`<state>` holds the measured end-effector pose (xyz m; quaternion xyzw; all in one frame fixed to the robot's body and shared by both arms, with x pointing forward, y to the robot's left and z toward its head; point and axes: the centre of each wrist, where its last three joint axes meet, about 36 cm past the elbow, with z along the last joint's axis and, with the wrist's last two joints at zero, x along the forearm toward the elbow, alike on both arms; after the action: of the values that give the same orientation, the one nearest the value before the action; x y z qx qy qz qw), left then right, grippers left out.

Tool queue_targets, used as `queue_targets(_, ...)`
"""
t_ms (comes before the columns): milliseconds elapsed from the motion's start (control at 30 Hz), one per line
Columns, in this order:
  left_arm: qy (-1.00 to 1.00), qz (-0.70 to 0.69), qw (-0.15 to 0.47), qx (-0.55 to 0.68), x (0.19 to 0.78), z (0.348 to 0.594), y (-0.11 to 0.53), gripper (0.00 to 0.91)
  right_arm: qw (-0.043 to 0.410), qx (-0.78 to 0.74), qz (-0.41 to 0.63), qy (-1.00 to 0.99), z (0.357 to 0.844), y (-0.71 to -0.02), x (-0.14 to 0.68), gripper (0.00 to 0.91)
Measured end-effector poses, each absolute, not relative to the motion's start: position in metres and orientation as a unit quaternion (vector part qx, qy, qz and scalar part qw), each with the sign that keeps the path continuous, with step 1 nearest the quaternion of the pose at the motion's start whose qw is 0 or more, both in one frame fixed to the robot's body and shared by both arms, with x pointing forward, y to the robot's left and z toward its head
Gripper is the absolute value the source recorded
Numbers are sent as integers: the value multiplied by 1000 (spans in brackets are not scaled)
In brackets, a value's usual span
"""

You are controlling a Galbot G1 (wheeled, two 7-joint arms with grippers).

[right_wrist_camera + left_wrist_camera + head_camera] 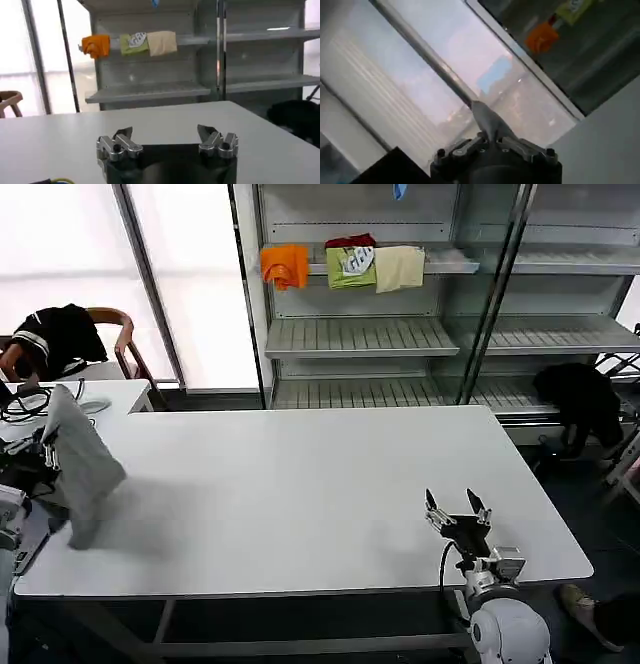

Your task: Fold and organize the clothes.

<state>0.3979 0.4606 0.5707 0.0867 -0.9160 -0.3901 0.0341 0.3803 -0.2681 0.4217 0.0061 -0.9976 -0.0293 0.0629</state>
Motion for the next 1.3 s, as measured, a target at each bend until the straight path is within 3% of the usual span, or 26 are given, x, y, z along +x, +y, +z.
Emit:
queue_targets(200,-895,-440,40,59,396,565,444,30,72,-4,-29,-997,411,-277,377,907)
queue_targets(433,-893,-443,82,-9,389,487,378,30,80,-15,-23,-996,405,-288,377,907)
queue_targets(567,-894,-435,89,-55,386,460,326,30,82,-20,-23,-996,403,-293,375,907)
queue_targets(1067,-952,-261,73,-144,408,437,184,60,79,-20,-20,-996,411,-297,371,907)
queue_targets(1100,-956,-245,70,-147,411,436,176,322,77,-18,-21,-997,413,-296,371,907)
queue_targets(1133,-959,-230,69,-149,414,435,168,907,76,-16,-21,-997,414,-295,371,907)
queue_targets(1300,-971,-163,80,-155,427,427,130,907,71,-3,-21,-997,420,-286,373,907)
